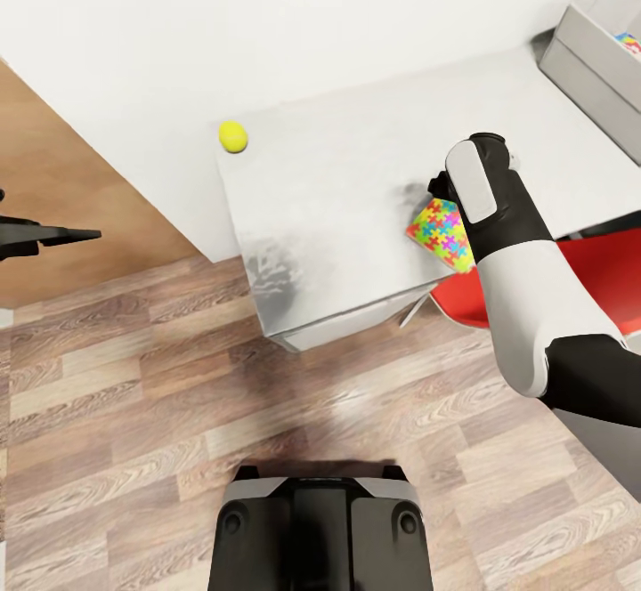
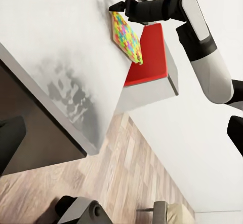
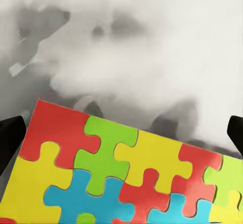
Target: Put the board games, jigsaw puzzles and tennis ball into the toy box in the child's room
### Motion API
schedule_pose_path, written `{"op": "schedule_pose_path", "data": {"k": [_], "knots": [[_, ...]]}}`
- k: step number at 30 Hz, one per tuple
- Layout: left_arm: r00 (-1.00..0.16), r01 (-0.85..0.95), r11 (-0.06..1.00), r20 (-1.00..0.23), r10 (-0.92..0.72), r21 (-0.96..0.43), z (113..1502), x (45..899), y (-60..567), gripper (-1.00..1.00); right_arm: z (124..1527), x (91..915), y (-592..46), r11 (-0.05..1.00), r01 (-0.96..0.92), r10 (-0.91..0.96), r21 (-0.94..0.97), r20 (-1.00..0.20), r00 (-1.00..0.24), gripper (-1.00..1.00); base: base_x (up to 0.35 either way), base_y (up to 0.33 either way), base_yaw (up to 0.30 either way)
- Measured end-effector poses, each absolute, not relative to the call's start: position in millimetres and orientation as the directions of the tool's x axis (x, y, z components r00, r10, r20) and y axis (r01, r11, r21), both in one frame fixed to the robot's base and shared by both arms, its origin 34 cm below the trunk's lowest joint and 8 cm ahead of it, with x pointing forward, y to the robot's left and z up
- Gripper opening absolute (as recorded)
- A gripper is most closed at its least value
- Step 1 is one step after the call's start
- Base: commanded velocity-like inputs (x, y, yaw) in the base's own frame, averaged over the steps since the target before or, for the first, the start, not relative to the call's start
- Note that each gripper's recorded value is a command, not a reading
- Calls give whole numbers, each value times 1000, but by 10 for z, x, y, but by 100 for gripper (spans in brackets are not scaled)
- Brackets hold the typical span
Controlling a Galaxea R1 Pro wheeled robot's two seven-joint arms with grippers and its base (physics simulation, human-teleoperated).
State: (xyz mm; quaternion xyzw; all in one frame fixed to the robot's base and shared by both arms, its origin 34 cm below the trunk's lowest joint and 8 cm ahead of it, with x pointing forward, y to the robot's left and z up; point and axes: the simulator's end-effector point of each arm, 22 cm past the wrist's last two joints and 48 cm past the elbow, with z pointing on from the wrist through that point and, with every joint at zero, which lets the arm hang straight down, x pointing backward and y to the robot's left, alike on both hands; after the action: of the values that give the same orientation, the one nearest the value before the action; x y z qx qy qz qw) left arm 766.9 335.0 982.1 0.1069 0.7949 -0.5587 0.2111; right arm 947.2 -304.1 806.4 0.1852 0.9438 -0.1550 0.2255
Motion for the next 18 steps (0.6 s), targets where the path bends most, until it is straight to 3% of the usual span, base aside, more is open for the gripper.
{"op": "schedule_pose_path", "data": {"k": [18], "knots": [[-888, 406, 354, -455, -66, -843, 9822, 7669, 3352, 100, 8061, 9472, -3034, 884, 420, 281, -205, -484, -829, 100, -73, 37, 0]]}}
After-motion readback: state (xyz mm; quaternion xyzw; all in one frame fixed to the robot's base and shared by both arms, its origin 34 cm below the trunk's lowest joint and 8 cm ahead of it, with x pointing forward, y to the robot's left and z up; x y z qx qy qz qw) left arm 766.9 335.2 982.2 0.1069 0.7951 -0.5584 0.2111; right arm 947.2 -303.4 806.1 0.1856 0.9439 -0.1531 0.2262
